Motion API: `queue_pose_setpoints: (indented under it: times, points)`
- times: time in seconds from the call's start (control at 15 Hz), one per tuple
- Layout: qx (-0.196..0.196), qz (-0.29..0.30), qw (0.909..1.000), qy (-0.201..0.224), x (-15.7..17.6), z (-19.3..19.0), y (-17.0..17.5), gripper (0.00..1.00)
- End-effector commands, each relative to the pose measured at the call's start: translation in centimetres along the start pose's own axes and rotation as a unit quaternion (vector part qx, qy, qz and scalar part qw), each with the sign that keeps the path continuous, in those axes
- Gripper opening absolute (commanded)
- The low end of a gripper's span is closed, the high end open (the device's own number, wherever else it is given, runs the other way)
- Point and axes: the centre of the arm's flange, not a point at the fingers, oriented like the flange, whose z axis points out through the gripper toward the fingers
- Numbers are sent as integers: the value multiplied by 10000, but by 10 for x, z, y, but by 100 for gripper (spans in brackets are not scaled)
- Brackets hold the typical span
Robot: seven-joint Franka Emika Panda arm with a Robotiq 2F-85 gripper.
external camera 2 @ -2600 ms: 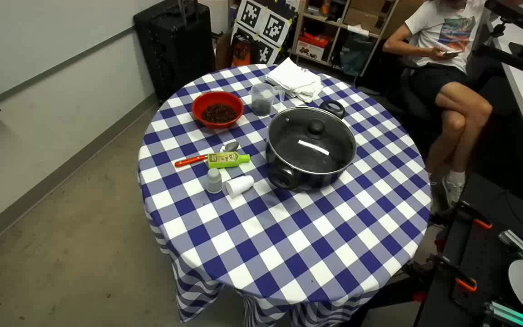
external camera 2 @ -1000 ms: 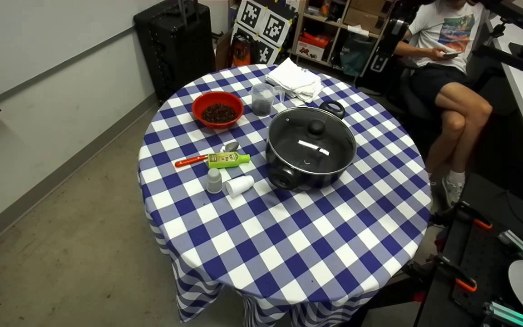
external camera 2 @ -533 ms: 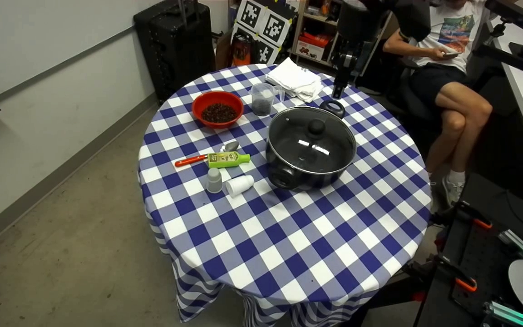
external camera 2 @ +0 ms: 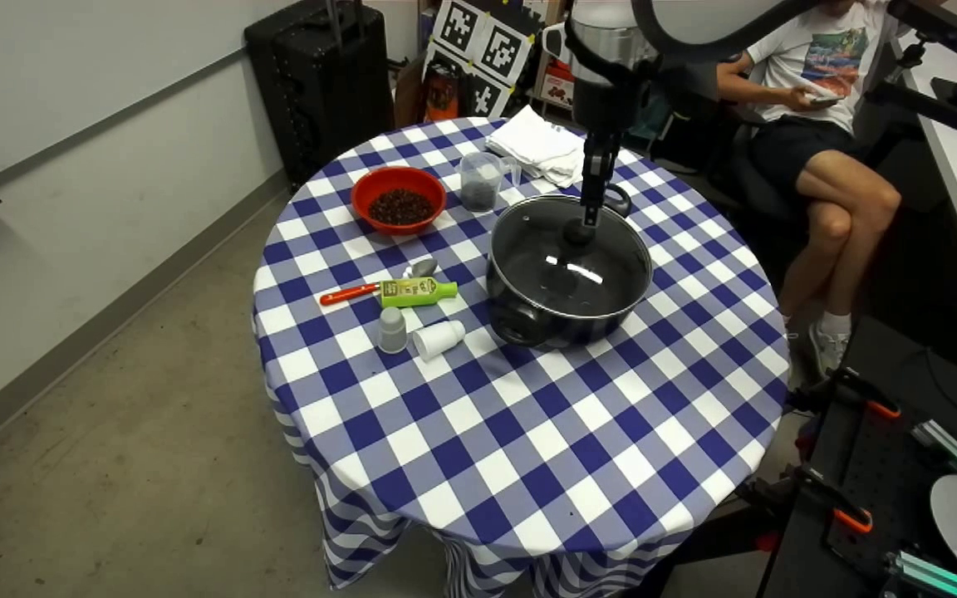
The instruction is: Remove the glass lid from the black pot.
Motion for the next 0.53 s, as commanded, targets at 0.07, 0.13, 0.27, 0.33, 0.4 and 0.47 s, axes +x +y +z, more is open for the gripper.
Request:
queue_pose_setpoints:
  times: [0.07, 0.13, 0.27, 0.33, 0.4, 0.47]
  points:
    - [241, -119, 9992, -307, 19, 15, 3, 100]
    - [273, -153, 9989, -338, 21, 20, 1, 100]
    - [312, -196, 9984, -435, 26, 29, 0, 100]
    - [311, -209, 9981, -487, 28, 32, -1, 100]
    - [355, -237, 9977, -528, 30, 36, -1, 100]
    - [398, -254, 9972, -572, 32, 40, -1, 100]
